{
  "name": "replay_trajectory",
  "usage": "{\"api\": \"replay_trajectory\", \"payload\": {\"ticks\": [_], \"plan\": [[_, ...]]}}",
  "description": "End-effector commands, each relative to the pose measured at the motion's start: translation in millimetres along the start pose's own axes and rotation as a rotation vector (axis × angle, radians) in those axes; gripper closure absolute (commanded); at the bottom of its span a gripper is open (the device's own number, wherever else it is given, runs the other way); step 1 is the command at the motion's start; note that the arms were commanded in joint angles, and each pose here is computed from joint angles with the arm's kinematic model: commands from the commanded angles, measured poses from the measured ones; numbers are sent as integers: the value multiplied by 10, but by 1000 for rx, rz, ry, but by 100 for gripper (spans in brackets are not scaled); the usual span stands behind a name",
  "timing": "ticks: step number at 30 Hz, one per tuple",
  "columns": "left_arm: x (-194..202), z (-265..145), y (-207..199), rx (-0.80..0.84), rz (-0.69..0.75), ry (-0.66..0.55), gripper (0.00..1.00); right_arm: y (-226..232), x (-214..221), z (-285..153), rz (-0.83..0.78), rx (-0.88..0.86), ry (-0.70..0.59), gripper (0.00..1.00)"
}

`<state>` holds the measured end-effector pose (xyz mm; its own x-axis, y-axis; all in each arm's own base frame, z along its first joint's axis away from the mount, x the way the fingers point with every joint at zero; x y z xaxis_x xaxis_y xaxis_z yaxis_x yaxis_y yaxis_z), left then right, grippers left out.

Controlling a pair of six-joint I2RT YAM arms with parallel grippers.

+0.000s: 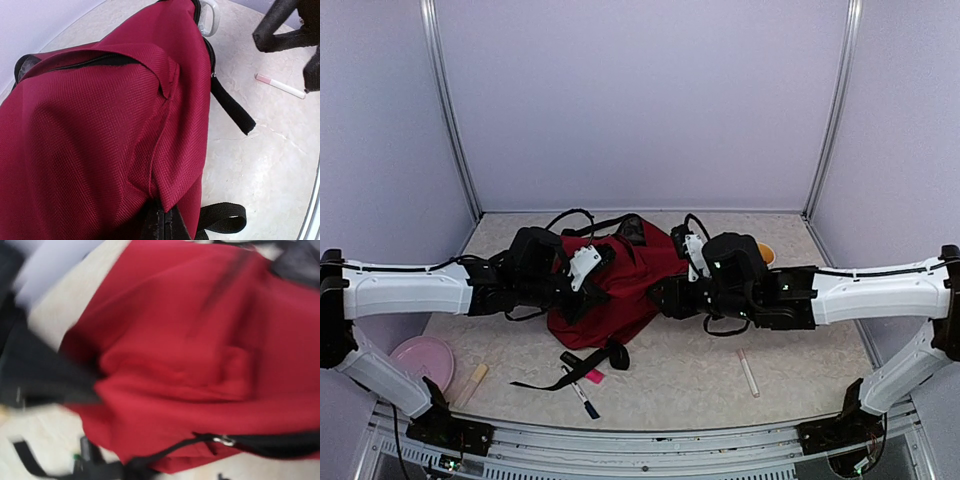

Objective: Pack the student bag
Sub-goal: Grab the largest pocket of the student bag, then zip the student bag into the largest pocket of the bag.

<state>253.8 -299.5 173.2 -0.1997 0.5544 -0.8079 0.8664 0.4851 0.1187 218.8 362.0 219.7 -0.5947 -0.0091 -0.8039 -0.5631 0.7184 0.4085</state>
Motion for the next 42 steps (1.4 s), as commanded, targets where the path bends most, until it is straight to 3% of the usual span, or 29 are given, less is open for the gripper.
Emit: {"api": "replay_trajectory", "payload": {"ticks": [1,5,12,17,22,29,35,42], "plan": [[-342,21,-134,58,9,-123,100,-139,313,101,364,90,142,38],[-381,40,-191,68,22,-129,100,-81,264,263,421,110,148,25],[-391,67,-273,85,55,-126,100,-179,216,406,454,134,104,28],[-378,76,-274,84,72,-113,100,-293,172,477,447,138,82,42],[-363,64,-271,80,80,-108,100,-334,153,475,423,152,89,71],[-376,33,-255,70,92,-105,100,-407,209,350,431,149,105,100],[-308,9,-146,19,93,-67,100,-513,221,221,386,140,151,100],[-157,-117,59,-88,116,23,100,-947,249,12,270,178,269,100]]}}
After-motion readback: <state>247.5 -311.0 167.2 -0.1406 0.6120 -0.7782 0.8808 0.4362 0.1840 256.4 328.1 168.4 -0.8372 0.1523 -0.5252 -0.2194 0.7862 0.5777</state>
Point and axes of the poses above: each gripper's point midway between its finger pads, its own z axis out along the fingers, its own y axis along the line the jaws close on, x = y × z, the point moved 3 cm from there along -z, back along the fingers, and after that the axes turned 5 degrees about z, right-handed, at the moved point
